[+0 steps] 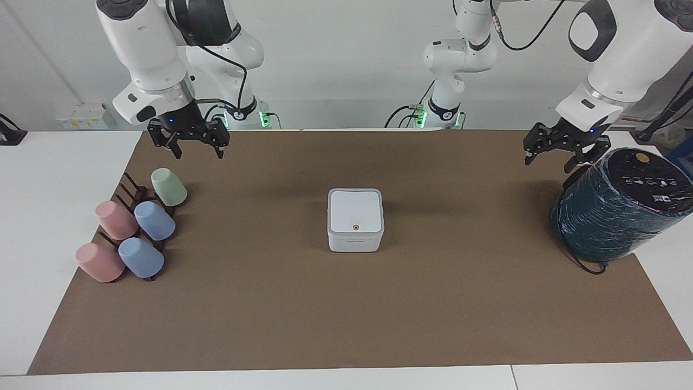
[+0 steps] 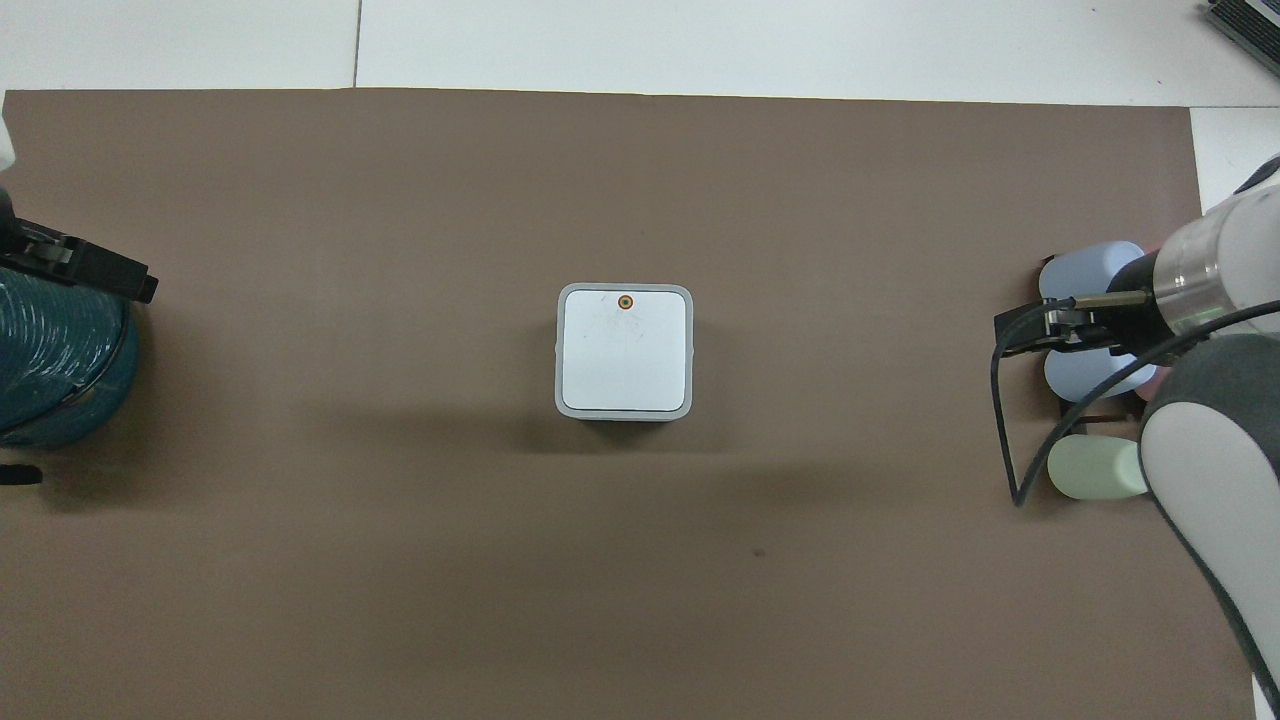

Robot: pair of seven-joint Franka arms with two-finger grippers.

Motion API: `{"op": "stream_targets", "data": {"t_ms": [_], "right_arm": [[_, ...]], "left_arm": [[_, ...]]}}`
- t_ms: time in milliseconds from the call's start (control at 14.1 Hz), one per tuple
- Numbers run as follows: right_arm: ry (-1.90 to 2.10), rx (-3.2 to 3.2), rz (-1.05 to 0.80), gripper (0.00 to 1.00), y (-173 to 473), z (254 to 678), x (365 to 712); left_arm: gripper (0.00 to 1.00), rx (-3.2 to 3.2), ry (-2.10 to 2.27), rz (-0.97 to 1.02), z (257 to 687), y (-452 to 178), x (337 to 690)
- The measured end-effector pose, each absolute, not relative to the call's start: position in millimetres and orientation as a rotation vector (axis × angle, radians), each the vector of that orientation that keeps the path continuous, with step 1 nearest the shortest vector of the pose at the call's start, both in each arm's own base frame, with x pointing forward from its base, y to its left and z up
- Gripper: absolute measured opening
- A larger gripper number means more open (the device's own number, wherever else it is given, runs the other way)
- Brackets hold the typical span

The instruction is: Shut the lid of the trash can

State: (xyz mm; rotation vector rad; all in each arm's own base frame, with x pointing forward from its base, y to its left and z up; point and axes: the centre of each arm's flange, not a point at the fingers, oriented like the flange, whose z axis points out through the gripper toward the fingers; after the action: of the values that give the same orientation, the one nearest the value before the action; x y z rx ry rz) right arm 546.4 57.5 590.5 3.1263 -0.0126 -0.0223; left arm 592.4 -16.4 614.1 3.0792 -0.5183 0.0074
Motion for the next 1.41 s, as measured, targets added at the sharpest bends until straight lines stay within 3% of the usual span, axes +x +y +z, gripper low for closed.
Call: {"op": "stream_targets", "data": {"t_ms": [1414], "right_arm": [[-0.013,3.126,-0.022,1.0,57.5,590.5,546.4]], "left_arm": [[1.0,3.092,-0.522,0.019,615.0,-15.8,593.3]]}}
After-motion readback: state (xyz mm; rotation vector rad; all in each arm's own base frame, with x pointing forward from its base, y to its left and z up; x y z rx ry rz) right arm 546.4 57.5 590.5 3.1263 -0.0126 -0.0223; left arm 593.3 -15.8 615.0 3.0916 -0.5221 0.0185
